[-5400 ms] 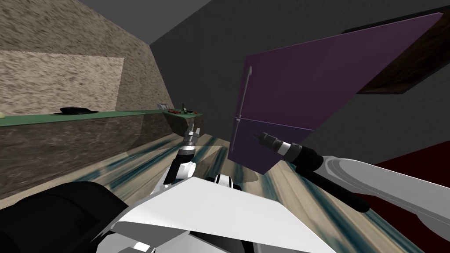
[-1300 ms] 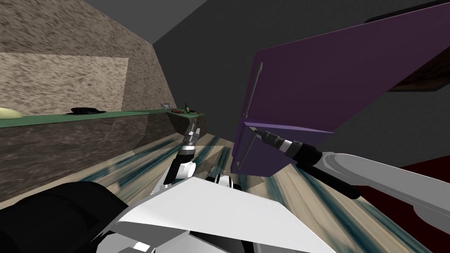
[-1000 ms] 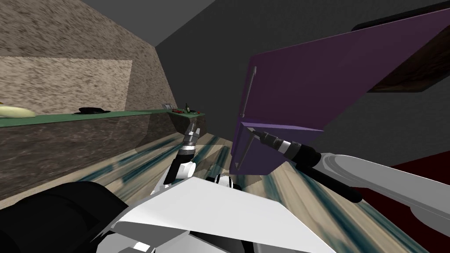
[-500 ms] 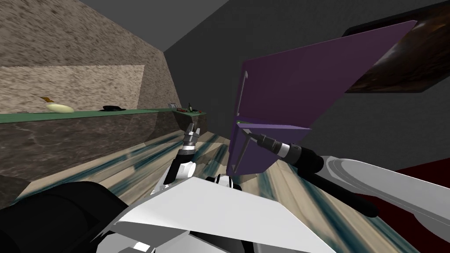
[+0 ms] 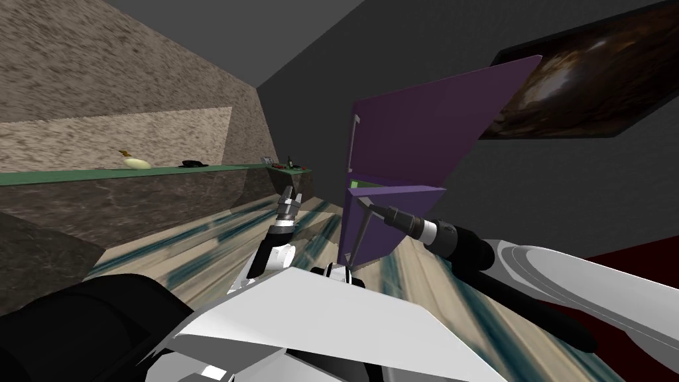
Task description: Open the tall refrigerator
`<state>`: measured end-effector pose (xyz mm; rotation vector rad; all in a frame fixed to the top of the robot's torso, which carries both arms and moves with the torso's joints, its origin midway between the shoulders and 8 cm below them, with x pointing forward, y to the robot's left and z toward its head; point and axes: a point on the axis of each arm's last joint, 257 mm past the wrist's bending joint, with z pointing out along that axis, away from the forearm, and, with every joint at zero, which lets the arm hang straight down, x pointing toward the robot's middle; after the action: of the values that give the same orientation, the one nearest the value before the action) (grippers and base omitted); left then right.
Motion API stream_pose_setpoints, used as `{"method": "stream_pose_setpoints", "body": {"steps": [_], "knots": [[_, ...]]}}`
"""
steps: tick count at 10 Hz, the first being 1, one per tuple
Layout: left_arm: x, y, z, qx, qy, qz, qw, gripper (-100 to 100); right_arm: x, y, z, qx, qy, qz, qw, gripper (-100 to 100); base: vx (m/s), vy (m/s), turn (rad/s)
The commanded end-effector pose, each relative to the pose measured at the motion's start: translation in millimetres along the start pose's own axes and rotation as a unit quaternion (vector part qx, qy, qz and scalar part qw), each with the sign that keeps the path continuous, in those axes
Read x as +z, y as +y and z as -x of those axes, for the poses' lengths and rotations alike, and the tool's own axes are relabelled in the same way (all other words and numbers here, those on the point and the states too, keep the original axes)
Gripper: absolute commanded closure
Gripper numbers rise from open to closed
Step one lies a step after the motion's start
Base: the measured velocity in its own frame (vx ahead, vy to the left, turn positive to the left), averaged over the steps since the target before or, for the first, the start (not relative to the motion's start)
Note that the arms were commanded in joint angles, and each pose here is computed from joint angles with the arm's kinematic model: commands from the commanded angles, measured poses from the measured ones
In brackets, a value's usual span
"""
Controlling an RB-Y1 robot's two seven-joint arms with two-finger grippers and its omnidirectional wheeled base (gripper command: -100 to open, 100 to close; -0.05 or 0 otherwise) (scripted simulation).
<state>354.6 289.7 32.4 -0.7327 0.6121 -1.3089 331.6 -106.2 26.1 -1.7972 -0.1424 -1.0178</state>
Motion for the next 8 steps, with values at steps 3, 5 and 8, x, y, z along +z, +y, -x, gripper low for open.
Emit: {"method": "stream_pose_setpoints", "body": {"steps": [3, 5, 8], "knots": [[0.0, 0.0, 0.0, 0.000, 0.000, 0.000, 1.0000, 0, 0.1, -11.9, 10.6, -0.004, -0.014, -0.014, 0.9998, 100, -0.087, -0.121, 0.080], [0.0, 0.0, 0.0, 0.000, 0.000, 0.000, 1.0000, 0, 0.0, -14.2, 12.5, -0.005, -0.017, -0.017, 0.9997, 100, -0.126, -0.221, 0.248], [0.0, 0.0, 0.0, 0.000, 0.000, 0.000, 1.0000, 0, -0.2, -19.0, 16.2, -0.007, -0.024, -0.025, 0.9994, 100, -0.172, -0.208, 0.217]]}}
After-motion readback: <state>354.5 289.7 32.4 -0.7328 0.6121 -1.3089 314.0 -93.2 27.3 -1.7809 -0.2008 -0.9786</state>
